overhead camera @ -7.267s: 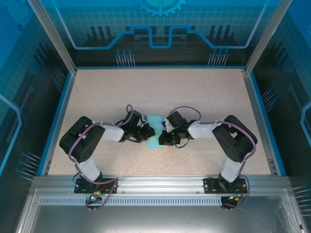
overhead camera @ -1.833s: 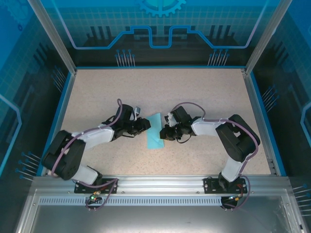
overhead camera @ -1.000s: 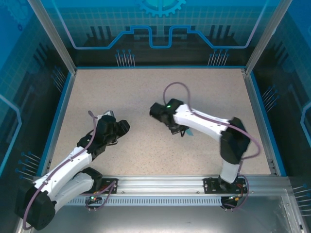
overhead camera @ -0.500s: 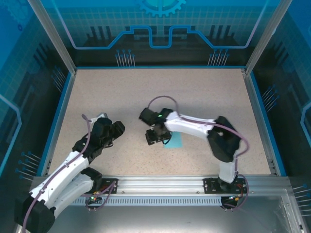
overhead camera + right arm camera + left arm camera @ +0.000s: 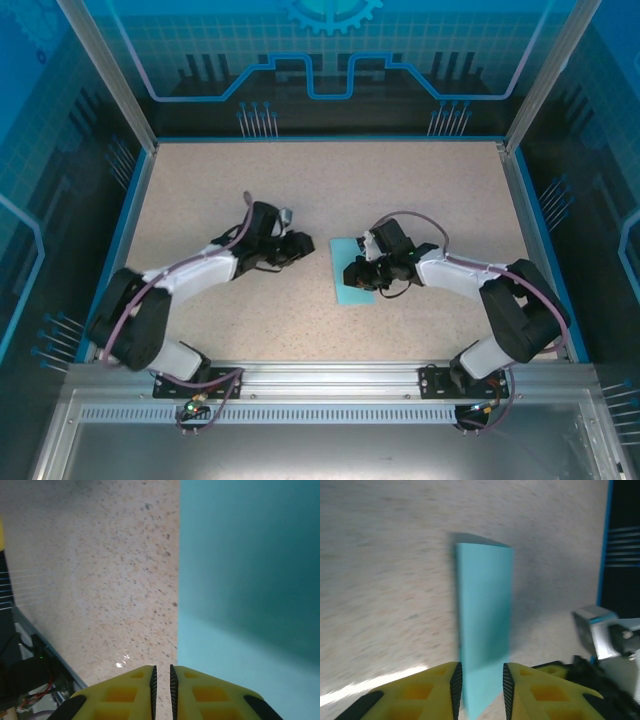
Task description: Fold a paper plane with a square sheet of paper (pick it up from the middle)
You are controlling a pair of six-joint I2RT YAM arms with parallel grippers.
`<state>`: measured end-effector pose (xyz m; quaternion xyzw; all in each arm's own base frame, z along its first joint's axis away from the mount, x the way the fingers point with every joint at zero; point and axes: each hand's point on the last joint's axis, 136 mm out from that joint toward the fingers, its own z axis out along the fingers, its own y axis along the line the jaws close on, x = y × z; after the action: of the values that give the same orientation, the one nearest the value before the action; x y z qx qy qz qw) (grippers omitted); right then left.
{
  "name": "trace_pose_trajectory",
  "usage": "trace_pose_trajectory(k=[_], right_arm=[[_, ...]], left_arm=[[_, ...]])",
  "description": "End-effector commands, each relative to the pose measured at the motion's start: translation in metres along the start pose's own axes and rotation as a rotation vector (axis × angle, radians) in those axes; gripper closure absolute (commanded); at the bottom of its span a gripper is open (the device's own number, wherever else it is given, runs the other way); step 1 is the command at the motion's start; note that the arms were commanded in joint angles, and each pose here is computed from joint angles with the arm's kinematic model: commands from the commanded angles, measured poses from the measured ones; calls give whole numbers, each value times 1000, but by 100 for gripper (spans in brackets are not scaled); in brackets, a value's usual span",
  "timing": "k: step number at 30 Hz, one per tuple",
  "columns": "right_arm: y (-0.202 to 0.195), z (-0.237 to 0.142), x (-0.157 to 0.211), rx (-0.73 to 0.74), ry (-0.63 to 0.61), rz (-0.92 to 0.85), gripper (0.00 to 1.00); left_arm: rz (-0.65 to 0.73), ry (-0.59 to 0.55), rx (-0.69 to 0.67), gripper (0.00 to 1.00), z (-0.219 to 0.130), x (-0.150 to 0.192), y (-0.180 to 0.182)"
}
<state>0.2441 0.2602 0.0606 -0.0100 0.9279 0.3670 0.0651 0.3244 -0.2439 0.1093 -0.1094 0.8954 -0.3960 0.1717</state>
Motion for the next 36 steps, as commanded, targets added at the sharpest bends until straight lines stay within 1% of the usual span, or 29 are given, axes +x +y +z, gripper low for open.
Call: trace_pose_trajectory(k=[1, 4, 11, 16, 18, 23, 25, 30, 33, 36], right_arm=[[17, 10, -3, -128, 9, -12, 84], [16, 19, 1, -130, 32, -5, 84], [5, 39, 9, -113, 80, 11, 85], [-7, 49, 18, -97, 103, 41, 85], [-13, 52, 23, -82, 111, 51, 86], [-23, 57, 33, -53, 132, 75, 86], [-24, 58, 38, -47, 142, 74, 86], [-15, 56, 42, -56, 141, 61, 85], [0, 46, 34, -83, 108, 37, 83], [8, 28, 24, -68, 55, 8, 80]], left_arm=[[36, 80, 133, 71, 22, -1, -37], [27, 118, 142, 72, 43, -6, -42], [-5, 203, 163, 72, 83, -6, -38], [-20, 228, 114, 73, 102, -3, -18], [-20, 229, 66, 74, 108, -1, -4], [-28, 216, -23, 75, 114, -3, 24], [-25, 211, -41, 76, 113, -5, 29], [-13, 209, -46, 75, 112, -10, 32], [7, 215, -33, 75, 111, -12, 29], [33, 223, -22, 74, 108, -12, 23]])
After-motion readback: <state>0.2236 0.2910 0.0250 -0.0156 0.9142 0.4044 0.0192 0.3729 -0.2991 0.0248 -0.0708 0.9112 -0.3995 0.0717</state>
